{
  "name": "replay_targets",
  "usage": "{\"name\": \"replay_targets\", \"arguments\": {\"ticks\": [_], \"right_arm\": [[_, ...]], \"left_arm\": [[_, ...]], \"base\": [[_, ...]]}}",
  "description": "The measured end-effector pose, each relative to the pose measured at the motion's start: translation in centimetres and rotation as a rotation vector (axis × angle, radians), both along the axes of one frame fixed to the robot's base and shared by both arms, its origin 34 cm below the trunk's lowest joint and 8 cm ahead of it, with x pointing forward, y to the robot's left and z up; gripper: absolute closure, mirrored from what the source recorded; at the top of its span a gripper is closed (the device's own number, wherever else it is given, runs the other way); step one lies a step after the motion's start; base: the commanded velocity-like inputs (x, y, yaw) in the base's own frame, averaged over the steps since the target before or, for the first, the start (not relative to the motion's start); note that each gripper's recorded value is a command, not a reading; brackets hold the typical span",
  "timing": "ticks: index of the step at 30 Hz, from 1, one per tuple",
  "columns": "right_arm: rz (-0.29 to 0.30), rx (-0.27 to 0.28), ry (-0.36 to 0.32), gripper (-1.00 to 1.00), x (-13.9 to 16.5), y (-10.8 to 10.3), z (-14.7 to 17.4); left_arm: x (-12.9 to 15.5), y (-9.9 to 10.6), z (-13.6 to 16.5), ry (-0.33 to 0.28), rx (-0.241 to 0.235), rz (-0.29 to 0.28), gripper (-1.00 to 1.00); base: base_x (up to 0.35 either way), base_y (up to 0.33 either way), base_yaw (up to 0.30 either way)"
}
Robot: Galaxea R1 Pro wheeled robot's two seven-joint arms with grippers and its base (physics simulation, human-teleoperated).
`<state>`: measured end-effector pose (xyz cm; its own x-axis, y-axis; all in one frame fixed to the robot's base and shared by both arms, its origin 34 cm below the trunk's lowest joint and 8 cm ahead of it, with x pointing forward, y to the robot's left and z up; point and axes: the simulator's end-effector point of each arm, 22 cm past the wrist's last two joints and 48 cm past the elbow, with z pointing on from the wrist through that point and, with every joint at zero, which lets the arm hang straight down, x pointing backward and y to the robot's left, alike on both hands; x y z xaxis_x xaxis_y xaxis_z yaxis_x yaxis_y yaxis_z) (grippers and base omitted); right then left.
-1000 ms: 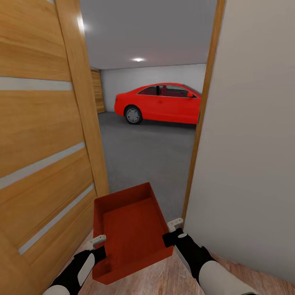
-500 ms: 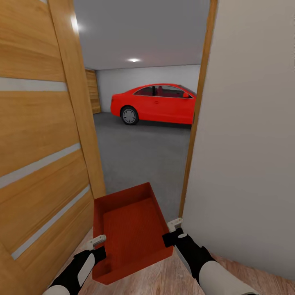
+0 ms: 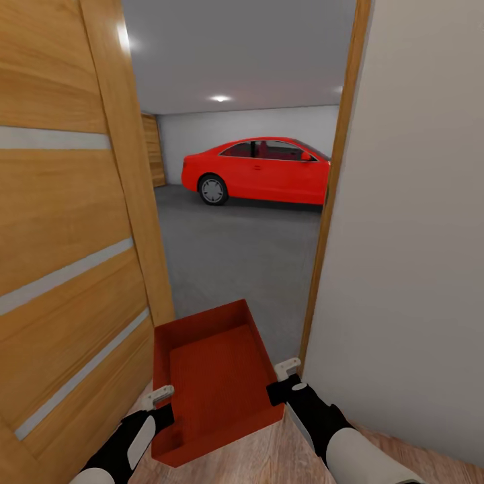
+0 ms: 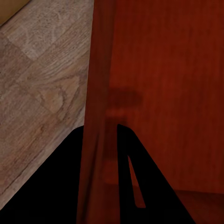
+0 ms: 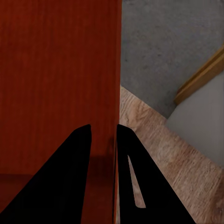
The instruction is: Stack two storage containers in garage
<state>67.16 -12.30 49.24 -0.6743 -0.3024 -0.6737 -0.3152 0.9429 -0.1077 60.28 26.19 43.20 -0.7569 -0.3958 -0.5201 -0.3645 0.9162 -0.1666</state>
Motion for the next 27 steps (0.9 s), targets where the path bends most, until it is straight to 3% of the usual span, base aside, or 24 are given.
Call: {"name": "replay_targets", "arguments": {"ticks": [8,27], "right_arm": [[0.000,0.000,-0.003,1.00,0.03,0.00,0.16],[0.000,0.000,-0.003,1.00,0.04,-0.01,0.18]], "left_arm": [[0.04,-0.01,0.12,-0.003,-0.001,0.000,1.00],[0.05,-0.01,0.15,-0.003,-0.001,0.000,1.00]], "base": [[0.001,0.001,-0.107],[0.000,0.027,-0.004]]}}
